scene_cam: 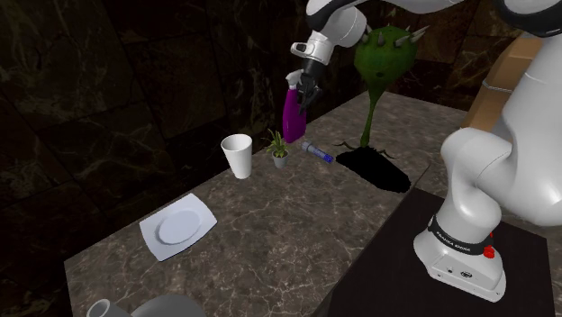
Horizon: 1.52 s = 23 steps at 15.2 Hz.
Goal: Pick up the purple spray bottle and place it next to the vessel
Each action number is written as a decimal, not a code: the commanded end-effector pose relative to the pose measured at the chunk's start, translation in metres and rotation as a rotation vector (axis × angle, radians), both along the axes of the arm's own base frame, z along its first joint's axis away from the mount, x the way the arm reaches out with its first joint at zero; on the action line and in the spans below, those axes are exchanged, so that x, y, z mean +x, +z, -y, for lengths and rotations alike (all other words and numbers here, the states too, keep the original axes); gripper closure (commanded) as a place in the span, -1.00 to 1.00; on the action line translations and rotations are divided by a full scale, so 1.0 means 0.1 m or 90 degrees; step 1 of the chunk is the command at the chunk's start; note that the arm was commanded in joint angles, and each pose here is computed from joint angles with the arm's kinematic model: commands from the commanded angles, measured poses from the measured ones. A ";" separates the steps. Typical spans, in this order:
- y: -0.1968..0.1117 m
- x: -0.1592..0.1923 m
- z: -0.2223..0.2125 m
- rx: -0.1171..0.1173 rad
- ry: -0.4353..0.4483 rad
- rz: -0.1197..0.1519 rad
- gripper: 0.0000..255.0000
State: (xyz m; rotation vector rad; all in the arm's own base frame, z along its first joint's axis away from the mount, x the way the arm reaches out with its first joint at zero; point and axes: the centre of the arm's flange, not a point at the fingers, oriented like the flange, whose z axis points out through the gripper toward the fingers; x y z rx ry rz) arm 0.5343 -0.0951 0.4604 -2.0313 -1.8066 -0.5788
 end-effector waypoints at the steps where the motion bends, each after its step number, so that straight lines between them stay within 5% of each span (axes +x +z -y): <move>1: 0.10 -0.01 0.00 0.000 0.000 0.000 1.00; 23: 1.26 -0.01 0.00 0.000 0.000 0.000 1.00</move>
